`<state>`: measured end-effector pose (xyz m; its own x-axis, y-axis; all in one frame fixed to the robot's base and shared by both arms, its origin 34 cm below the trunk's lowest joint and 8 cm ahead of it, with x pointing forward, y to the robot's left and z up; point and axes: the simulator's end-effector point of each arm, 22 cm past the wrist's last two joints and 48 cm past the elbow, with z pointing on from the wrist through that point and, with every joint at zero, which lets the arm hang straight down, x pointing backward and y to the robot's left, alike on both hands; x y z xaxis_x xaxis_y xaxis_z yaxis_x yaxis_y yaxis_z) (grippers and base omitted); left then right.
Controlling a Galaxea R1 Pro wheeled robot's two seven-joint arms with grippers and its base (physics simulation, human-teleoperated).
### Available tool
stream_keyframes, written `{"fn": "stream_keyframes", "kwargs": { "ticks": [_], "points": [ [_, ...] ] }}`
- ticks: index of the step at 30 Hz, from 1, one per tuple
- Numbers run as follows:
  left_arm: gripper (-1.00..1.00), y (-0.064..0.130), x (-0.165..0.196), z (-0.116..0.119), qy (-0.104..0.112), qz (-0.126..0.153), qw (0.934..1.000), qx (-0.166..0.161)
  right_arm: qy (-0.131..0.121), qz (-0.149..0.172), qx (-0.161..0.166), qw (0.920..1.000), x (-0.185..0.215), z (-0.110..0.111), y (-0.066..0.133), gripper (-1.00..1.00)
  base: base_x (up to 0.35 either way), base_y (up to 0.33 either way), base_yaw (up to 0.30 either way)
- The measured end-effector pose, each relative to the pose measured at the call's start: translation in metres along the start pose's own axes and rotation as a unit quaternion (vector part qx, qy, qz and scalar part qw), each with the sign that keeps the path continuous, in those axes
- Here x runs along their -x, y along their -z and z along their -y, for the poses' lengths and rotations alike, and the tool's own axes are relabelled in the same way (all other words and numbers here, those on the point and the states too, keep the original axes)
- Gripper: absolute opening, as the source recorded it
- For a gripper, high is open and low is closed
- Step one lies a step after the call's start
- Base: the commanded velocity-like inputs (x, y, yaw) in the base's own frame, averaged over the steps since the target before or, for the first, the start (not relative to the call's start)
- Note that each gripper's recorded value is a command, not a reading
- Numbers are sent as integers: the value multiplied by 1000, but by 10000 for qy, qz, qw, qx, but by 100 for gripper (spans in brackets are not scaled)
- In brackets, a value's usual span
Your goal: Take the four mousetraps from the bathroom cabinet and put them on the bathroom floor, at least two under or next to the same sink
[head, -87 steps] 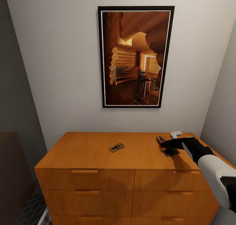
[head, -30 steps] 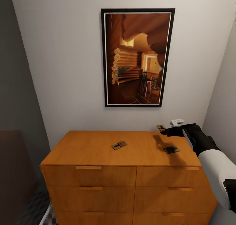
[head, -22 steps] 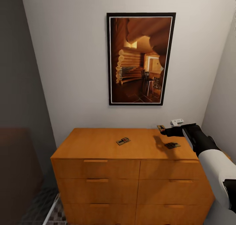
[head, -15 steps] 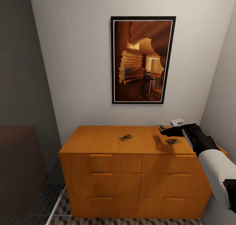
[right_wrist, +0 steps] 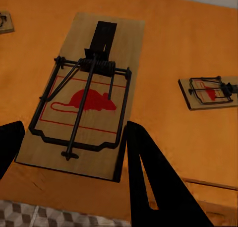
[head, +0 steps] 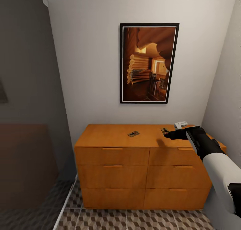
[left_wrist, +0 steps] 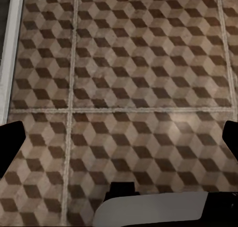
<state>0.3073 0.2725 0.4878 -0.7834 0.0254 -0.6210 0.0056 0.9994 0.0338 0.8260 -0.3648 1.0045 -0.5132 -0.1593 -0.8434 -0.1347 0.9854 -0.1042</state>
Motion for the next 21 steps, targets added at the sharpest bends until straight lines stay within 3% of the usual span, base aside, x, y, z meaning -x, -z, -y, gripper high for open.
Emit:
{"fn": "stream_keyframes", "kwargs": {
  "ticks": [21],
  "points": [
    [100, 0, 0, 0, 0, -2, 10000, 0, -15, -36, -21, 10000, -4, 1, -1, -100, -280, 144, 0]
  ]
}}
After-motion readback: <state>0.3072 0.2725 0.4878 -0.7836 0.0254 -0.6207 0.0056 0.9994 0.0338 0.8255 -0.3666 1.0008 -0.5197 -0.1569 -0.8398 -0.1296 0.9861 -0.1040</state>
